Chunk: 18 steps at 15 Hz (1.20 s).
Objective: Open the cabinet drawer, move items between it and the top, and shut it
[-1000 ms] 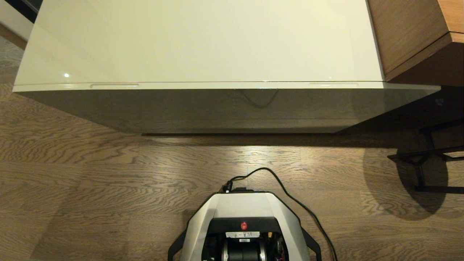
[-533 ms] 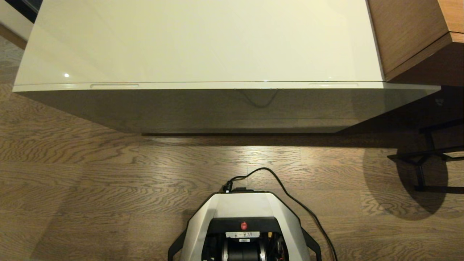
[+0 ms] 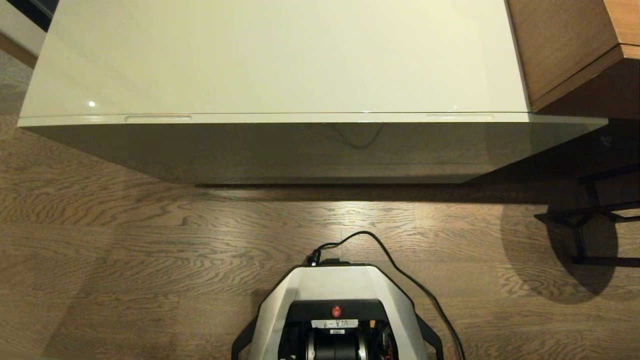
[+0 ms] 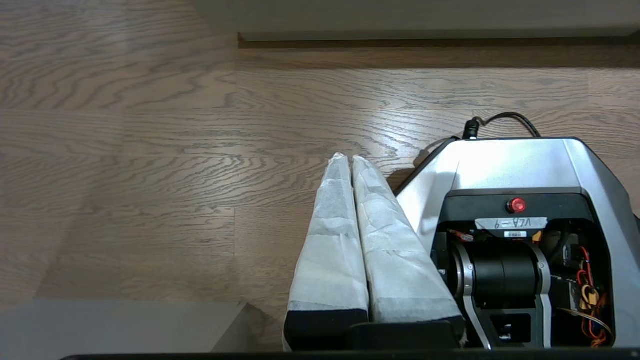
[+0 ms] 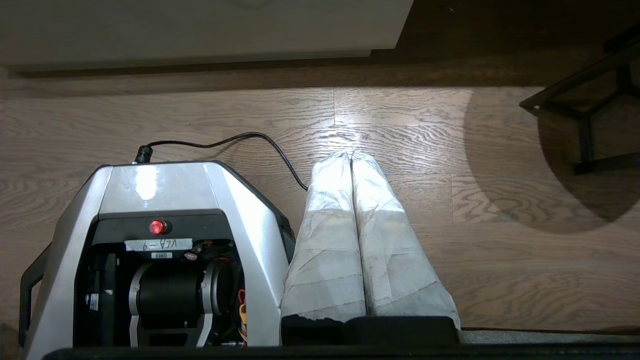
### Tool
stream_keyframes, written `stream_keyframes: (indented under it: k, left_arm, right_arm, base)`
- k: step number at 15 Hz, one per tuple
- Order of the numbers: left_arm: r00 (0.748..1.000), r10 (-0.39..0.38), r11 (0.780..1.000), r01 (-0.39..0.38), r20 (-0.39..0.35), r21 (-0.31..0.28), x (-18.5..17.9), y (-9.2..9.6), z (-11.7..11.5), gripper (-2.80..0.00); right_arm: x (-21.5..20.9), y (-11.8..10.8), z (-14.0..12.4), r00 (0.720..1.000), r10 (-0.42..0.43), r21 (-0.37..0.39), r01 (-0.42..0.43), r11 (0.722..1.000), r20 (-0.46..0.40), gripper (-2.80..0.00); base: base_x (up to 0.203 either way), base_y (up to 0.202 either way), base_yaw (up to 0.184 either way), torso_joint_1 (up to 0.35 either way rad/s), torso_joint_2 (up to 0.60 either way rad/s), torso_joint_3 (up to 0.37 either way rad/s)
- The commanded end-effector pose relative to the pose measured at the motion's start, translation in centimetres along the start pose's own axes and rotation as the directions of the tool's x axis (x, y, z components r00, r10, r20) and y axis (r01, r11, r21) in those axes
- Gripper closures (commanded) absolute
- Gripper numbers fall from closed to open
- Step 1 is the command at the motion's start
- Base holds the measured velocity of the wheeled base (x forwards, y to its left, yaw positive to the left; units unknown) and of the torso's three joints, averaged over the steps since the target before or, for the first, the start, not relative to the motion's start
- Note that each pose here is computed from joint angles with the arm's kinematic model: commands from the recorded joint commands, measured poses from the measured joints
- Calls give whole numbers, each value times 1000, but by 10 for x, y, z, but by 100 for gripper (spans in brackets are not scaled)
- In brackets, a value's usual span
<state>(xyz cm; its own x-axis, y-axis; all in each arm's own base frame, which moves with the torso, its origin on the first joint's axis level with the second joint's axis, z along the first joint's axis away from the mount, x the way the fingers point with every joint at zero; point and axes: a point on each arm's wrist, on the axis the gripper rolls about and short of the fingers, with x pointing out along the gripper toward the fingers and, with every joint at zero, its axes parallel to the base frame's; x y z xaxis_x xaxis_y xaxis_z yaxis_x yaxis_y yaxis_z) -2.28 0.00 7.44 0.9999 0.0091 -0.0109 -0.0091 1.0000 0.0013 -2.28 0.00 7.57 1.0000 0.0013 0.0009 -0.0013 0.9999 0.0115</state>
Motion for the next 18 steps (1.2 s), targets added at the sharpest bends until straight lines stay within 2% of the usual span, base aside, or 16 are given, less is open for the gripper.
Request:
stream_keyframes:
  k: [1, 18]
  left_arm:
    - [1000, 1, 1000, -1, -1, 0, 0, 0, 0, 0]
    - [1000, 0, 1000, 0, -1, 0, 0, 0, 0, 0]
  right_arm:
    - [0, 0, -1, 1000, -1, 1, 1, 1000, -2, 0]
    - [0, 0, -1, 1000, -1, 1, 1, 1000, -2, 0]
  base:
    - [0, 0, 0, 0, 0, 0]
    - [0, 0, 0, 0, 0, 0]
